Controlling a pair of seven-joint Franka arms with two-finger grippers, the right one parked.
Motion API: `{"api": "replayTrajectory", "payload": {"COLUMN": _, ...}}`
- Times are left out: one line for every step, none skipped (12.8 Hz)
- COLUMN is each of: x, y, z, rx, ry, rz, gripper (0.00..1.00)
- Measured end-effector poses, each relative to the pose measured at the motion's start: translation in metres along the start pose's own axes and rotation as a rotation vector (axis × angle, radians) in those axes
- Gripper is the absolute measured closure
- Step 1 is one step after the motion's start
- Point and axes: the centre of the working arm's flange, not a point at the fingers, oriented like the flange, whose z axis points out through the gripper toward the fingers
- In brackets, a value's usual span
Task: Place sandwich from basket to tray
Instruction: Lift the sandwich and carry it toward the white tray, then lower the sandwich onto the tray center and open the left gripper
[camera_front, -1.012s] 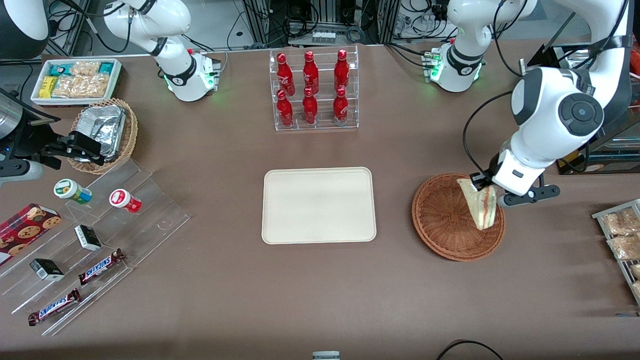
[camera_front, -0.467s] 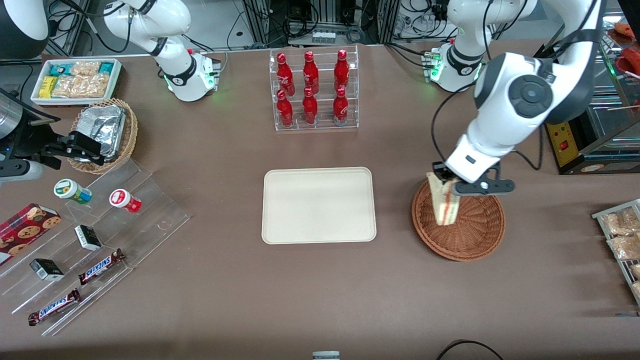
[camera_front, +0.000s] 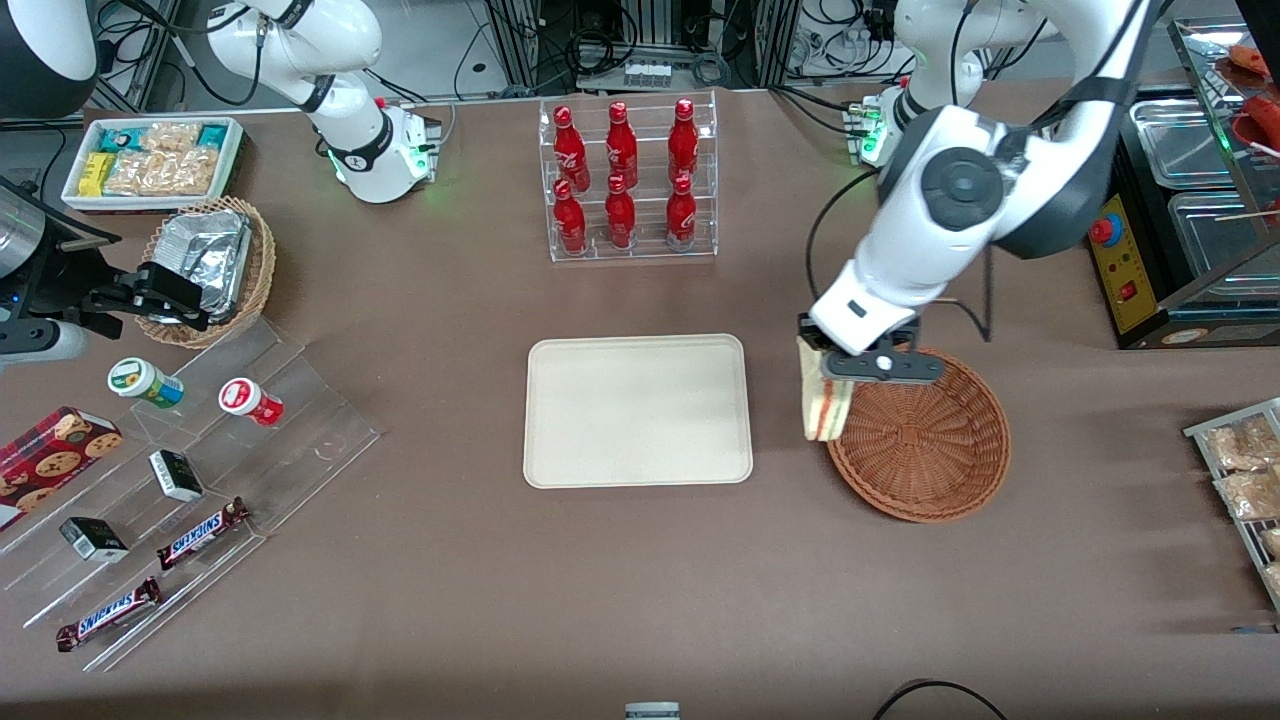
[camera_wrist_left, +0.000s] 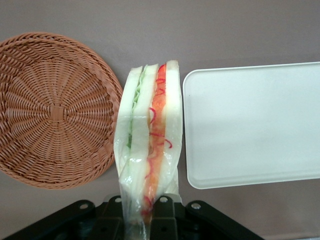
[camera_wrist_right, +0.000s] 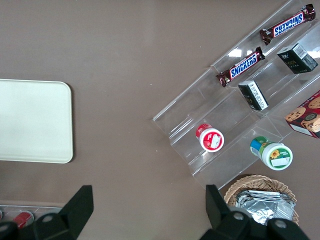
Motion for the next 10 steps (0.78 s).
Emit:
{"api": "replayTrajectory", "payload": {"x": -0.002, "y": 0.015, "z": 0.005, "rx": 0.018, "ry": 0.006, "rz": -0.012, "gripper": 0.85}}
{"api": "replayTrajectory", "payload": {"x": -0.003, "y": 0.03, "z": 0.01, "rx": 0.029, "ry": 0.011, "rz": -0.028, "gripper": 0.85}}
{"api": "replayTrajectory", "payload": {"x": -0.003, "y": 0.045, "z": 0.015, "rx": 0.039, "ry": 0.018, "rz": -0.05, "gripper": 0.85}}
{"api": "replayTrajectory", "payload": {"x": -0.003, "y": 0.057, "z": 0.021, "rx": 0.045, "ry": 0.022, "rz": -0.075, "gripper": 0.85}}
{"api": "replayTrajectory", "payload": {"x": -0.002, "y": 0.067, "z": 0.026, "rx": 0.049, "ry": 0.025, "rz": -0.099, "gripper": 0.85}}
{"api": "replayTrajectory", "payload": {"x": -0.001, "y": 0.076, "z": 0.032, "rx": 0.049, "ry": 0.024, "rz": -0.12, "gripper": 0.85}}
{"api": "replayTrajectory", "payload": {"x": -0.001, "y": 0.085, "z": 0.037, "rx": 0.049, "ry": 0.021, "rz": -0.138, "gripper": 0.85}}
{"api": "replayTrajectory", "payload": {"x": 0.0, "y": 0.092, "z": 0.044, "rx": 0.05, "ry": 0.017, "rz": -0.151, "gripper": 0.85}}
{"api": "replayTrajectory", "payload": {"x": 0.0, "y": 0.098, "z": 0.051, "rx": 0.052, "ry": 0.011, "rz": -0.158, "gripper": 0.85}}
{"api": "replayTrajectory", "payload": {"x": 0.001, "y": 0.101, "z": 0.058, "rx": 0.05, "ry": 0.007, "rz": -0.162, "gripper": 0.85}}
